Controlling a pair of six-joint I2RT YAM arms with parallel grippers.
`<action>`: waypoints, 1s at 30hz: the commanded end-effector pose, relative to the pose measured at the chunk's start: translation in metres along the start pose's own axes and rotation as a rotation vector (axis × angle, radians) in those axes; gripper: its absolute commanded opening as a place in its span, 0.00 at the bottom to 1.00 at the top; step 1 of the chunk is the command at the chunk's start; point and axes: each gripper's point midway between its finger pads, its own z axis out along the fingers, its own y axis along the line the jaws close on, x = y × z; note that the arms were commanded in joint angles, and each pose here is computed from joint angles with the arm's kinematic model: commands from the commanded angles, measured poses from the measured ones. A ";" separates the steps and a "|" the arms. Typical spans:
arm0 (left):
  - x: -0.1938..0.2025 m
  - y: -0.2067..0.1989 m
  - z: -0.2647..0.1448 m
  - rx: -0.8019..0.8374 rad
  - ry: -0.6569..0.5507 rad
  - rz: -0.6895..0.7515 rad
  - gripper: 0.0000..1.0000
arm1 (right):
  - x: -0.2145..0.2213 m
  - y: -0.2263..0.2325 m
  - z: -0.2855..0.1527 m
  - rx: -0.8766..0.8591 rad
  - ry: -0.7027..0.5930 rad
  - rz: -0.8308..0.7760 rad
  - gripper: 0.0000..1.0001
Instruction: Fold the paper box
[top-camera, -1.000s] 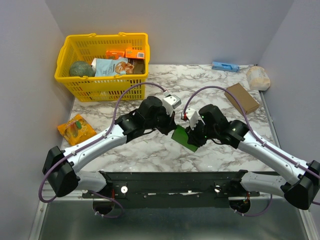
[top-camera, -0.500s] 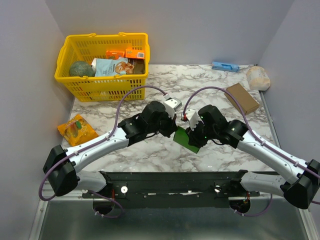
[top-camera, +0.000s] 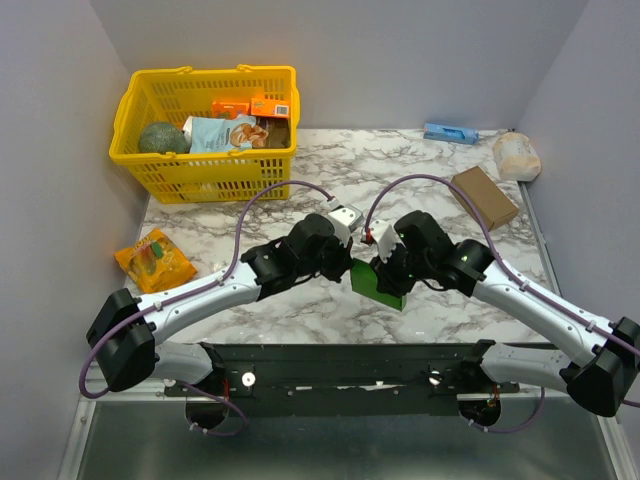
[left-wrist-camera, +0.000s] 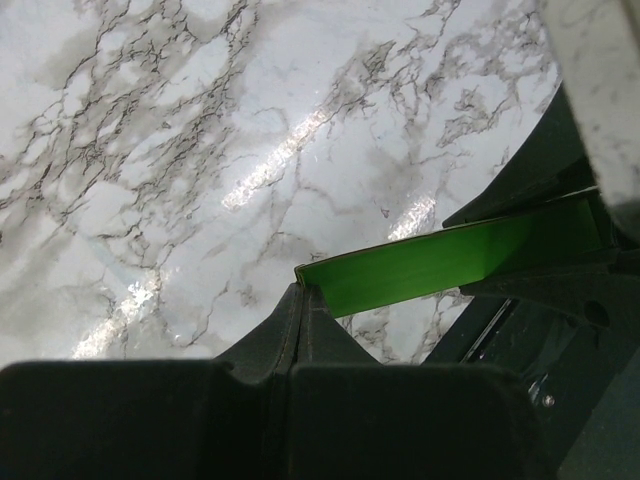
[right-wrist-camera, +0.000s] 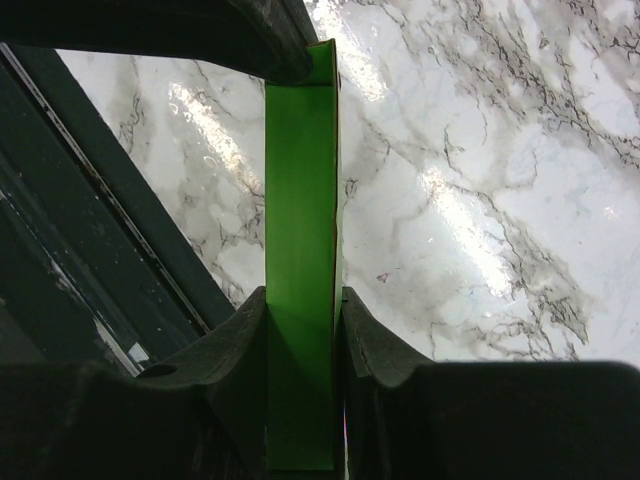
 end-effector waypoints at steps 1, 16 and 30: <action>0.021 -0.011 0.003 0.033 0.044 -0.023 0.00 | -0.033 -0.003 0.001 0.012 -0.127 -0.019 0.24; 0.026 -0.021 0.008 0.072 0.002 -0.088 0.00 | -0.030 -0.002 0.006 0.006 -0.121 -0.015 0.24; 0.073 -0.005 0.020 0.055 0.058 -0.054 0.00 | -0.029 -0.008 0.023 0.032 -0.186 -0.023 0.23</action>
